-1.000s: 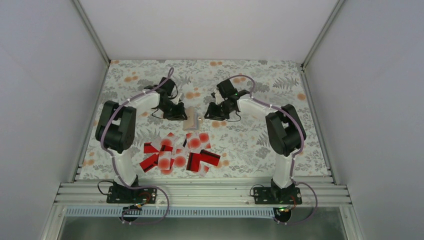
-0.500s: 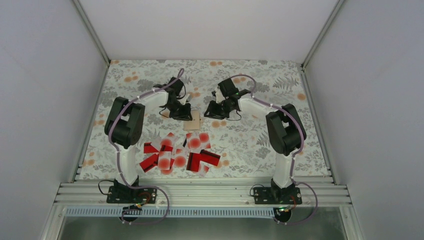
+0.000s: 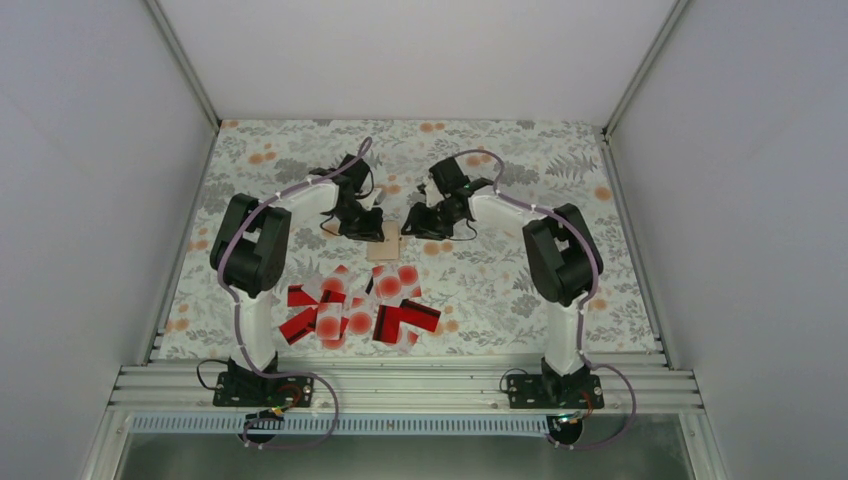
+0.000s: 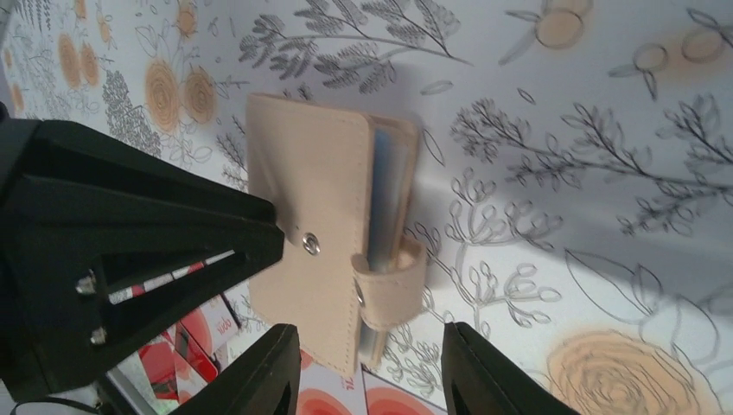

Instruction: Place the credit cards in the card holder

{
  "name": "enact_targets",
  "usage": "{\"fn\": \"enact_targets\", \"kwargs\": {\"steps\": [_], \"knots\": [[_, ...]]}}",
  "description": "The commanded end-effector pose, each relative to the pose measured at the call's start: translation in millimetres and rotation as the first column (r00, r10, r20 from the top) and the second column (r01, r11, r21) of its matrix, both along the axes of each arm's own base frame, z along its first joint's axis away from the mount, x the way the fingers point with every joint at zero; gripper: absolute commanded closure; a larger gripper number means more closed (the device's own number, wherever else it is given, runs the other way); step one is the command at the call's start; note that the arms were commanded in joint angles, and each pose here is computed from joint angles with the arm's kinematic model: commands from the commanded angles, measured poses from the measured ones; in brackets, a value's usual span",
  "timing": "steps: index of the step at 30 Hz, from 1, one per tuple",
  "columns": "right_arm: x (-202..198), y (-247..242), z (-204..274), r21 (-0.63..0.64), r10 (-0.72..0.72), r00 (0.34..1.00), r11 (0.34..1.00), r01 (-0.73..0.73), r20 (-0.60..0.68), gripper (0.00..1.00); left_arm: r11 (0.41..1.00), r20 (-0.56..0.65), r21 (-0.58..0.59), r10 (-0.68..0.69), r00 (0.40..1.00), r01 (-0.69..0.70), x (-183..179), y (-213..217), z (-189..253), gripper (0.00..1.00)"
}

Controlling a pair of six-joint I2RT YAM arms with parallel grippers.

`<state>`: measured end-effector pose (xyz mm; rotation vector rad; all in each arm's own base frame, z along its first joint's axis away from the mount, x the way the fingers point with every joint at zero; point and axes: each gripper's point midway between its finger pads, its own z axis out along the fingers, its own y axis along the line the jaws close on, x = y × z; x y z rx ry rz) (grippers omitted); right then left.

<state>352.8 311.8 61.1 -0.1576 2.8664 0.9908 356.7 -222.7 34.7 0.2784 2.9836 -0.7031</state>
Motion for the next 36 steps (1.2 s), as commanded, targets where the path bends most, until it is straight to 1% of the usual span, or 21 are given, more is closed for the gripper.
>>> {"fn": "enact_targets", "kwargs": {"steps": [1, 4, 7, 12, 15, 19, 21, 23, 25, 27, 29, 32, 36], "knots": [[3.1, 8.8, -10.1, -0.061, 0.019, 1.000, 0.998, -0.018, 0.013, 0.58, 0.999, -0.026, 0.029, -0.016, 1.000, 0.017, -9.0, 4.8, -12.0, 0.84], [2.5, 19.2, -16.2, -0.061, 0.045, 0.999, 0.997, -0.045, 0.005, 0.61, 0.999, -0.028, 0.031, -0.019, 0.999, 0.020, -10.1, 5.3, -13.2, 0.84], [3.0, 21.7, -24.0, -0.089, 0.062, 0.998, 0.994, -0.062, -0.001, 0.63, 0.999, -0.029, 0.033, -0.020, 0.999, 0.021, -10.4, 5.8, -13.8, 0.84], [6.7, 4.0, -34.4, -0.186, 0.042, 0.999, 0.982, -0.039, 0.012, 0.70, 0.999, -0.033, 0.034, -0.020, 0.999, 0.021, -11.4, 6.1, -14.0, 0.84], [7.2, -7.4, -32.9, -0.192, 0.043, 0.999, 0.981, -0.036, 0.031, 0.72, 0.999, -0.033, 0.036, -0.021, 0.999, 0.022, -12.2, 6.7, -14.6, 0.84], [3.5, -20.3, -27.3, -0.187, 0.052, 0.997, 0.981, -0.041, 0.053, 0.72, 0.999, -0.036, 0.039, -0.021, 0.999, 0.022, -14.0, 7.2, -16.0, 0.84], [1.9, -23.4, -21.4, -0.162, 0.058, 0.996, 0.986, -0.046, 0.067, 0.73, 0.999, -0.038, 0.041, -0.021, 0.999, 0.022, -14.6, 7.4, -17.1, 0.84], [-0.6, -24.8, -13.1, -0.106, 0.063, 0.995, 0.993, -0.055, 0.077, 0.73, 0.999, -0.039, 0.043, -0.024, 0.999, 0.026, -15.5, 6.5, -17.8, 0.84], [-5.1, -22.0, -1.8, -0.008, 0.076, 0.993, 0.997, -0.075, 0.088, 0.72, 0.998, -0.036, 0.049, -0.027, 0.999, 0.029, -15.4, 6.0, -18.5, 0.84], [-12.0, -18.8, 10.6, 0.118, 0.094, 0.992, 0.988, -0.104, 0.085, 0.72, 0.998, -0.035, 0.056, -0.029, 0.999, 0.031, -15.6, 6.2, -20.0, 0.84], [-14.3, -20.6, 14.9, 0.167, 0.094, 0.992, 0.980, -0.108, 0.088, 0.72, 0.997, -0.038, 0.070, -0.031, 0.999, 0.034, -17.0, 7.1, -22.6, 0.84], [-10.4, -24.5, 9.8, 0.155, 0.074, 0.994, 0.984, -0.085, 0.077, 0.76, 0.996, -0.041, 0.078, -0.035, 0.999, 0.038, -18.7, 6.7, -24.9, 0.84], [-0.8, -30.6, -12.1, 0.078, 0.014, 1.000, 0.997, -0.015, 0.015, 0.83, 0.996, -0.043, 0.079, -0.035, 0.998, 0.038, -19.7, 5.8, -25.8, 0.84]]}}
